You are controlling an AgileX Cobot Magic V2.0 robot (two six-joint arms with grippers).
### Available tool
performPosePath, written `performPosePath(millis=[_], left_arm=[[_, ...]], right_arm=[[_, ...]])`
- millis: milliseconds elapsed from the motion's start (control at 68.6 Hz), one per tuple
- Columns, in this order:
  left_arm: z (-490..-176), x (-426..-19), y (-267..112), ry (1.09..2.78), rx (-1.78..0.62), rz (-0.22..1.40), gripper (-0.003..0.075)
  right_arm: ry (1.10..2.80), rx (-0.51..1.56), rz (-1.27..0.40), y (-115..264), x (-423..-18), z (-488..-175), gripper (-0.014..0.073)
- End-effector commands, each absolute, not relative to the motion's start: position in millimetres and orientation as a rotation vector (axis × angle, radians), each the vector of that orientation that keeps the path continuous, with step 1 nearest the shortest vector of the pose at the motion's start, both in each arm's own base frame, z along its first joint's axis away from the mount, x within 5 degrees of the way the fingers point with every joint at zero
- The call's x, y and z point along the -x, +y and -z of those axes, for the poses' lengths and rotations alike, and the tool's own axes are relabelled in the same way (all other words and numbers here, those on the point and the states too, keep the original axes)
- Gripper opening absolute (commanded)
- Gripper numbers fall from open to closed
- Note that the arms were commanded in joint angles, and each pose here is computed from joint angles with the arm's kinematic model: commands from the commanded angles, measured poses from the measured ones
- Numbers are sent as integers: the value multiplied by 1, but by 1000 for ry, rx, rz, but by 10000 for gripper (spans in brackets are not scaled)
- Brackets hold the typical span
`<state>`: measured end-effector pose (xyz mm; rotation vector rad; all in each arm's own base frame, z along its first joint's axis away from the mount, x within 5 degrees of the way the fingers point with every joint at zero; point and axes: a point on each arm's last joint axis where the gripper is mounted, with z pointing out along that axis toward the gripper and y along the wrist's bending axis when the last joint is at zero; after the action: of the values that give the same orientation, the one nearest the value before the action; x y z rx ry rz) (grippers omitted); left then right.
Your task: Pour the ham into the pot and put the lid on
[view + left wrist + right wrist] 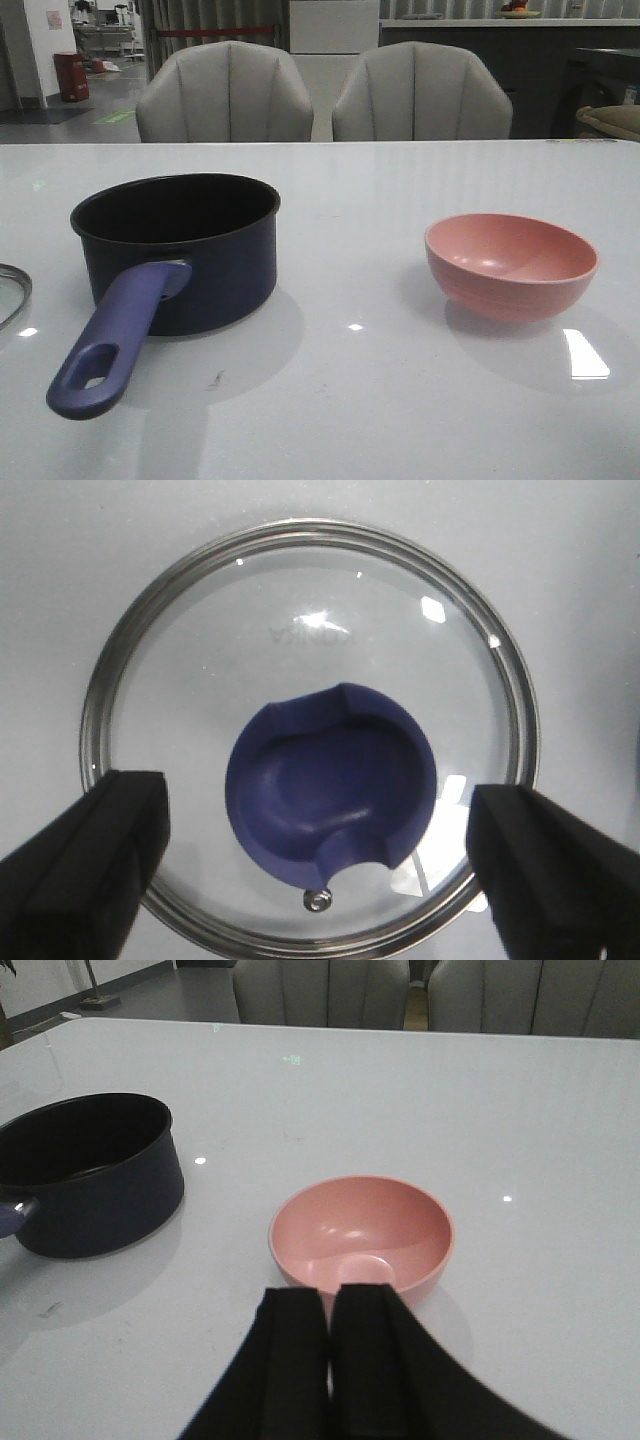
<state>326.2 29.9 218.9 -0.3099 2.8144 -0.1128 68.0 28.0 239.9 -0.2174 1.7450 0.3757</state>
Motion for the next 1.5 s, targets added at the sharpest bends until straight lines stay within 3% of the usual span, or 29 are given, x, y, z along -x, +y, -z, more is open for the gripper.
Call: performPosePath(millis=[0,408,496,656,729,1488], left_arm=[[-233,-334,25,2746,291,128,636],[-206,-346,24,2826,297,135,626],[-202,-348,24,2838,298,136,562],[-201,-349,23,2839,305,144,369],[-201,-349,24,2832,305,143,331],[-218,-346,22,2776,291,142,331]], right_arm=[[1646,198,-373,27,-69,-256,169],[1646,198,-373,27,-69,-256,169],[1646,198,-373,27,-69,-256,169],[1646,198,-373,27,-69,-256,169],[1646,198,-373,27,-69,-256,169],[1646,198,-373,27,-69,-256,169]])
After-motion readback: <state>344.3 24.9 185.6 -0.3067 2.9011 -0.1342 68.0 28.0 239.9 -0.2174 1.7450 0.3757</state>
